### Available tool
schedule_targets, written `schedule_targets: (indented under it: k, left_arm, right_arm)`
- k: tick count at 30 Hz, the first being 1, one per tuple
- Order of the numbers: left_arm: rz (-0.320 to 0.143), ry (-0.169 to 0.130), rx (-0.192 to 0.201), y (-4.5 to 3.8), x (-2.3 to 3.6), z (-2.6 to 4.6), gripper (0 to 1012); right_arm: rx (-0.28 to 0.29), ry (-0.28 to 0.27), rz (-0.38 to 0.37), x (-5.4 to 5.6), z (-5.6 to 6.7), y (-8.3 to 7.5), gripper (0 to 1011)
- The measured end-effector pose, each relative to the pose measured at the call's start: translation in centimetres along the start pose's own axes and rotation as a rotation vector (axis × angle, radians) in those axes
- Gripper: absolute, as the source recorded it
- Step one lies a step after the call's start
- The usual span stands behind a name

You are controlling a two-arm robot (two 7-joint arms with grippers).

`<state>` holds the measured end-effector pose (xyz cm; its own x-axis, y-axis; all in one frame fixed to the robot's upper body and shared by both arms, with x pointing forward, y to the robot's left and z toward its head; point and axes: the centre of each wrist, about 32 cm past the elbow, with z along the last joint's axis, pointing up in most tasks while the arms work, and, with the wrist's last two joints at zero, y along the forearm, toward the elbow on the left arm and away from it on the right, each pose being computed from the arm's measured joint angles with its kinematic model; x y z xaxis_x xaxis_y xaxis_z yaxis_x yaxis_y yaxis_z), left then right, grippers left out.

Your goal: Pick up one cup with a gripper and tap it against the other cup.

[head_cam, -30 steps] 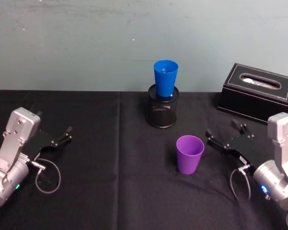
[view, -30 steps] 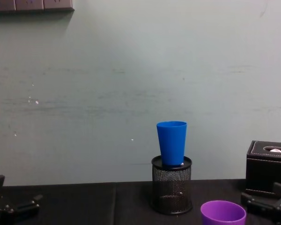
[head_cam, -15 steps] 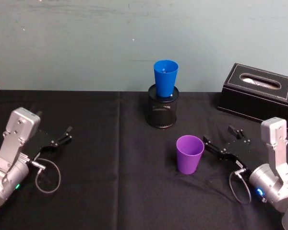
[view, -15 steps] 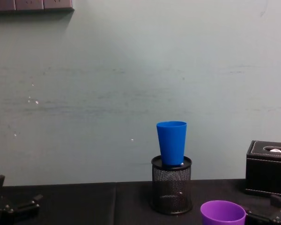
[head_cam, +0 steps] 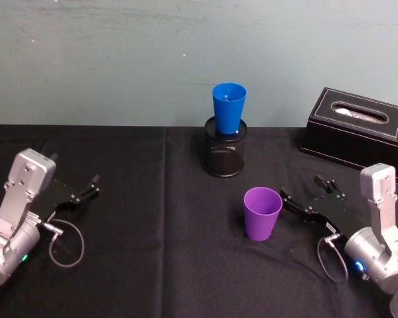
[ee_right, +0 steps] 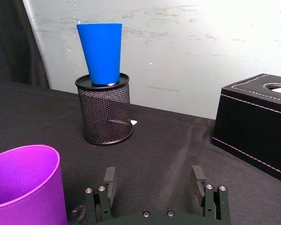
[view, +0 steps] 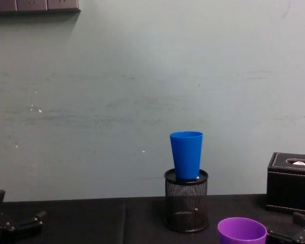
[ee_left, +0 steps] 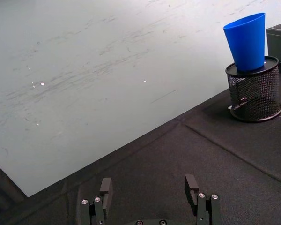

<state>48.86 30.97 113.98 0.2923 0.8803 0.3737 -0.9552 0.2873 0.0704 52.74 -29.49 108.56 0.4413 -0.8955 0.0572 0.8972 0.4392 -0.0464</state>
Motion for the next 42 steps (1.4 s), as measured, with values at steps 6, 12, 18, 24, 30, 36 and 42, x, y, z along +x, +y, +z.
schedule_targets:
  k: [6, 12, 18, 24, 30, 36, 42]
  left_arm:
    - [0.0, 0.0, 0.0, 0.0, 0.0, 0.0, 1011]
    - [0.0, 0.0, 0.0, 0.0, 0.0, 0.0, 1011]
    - [0.0, 0.0, 0.0, 0.0, 0.0, 0.0, 1011]
    - [0.0, 0.0, 0.0, 0.0, 0.0, 0.0, 1012]
    - [0.0, 0.0, 0.0, 0.0, 0.0, 0.0, 1012]
    - [0.0, 0.0, 0.0, 0.0, 0.0, 0.0, 1011]
    - [0.0, 0.0, 0.0, 0.0, 0.0, 0.0, 1011]
  right_arm:
    - [-0.001, 0.0, 0.0, -0.01, 0.02, 0.0, 1003]
    - [-0.001, 0.001, -0.001, -0.03, 0.02, -0.01, 1003]
    - [-0.001, 0.001, -0.002, -0.03, 0.03, -0.01, 1003]
    - [-0.002, 0.001, -0.002, -0.03, 0.04, 0.0, 1003]
    - [-0.002, 0.001, -0.003, -0.04, 0.03, -0.01, 1003]
    - [-0.002, 0.001, -0.003, -0.03, 0.03, -0.01, 1003]
    - [-0.002, 0.001, -0.004, -0.03, 0.04, -0.01, 1003]
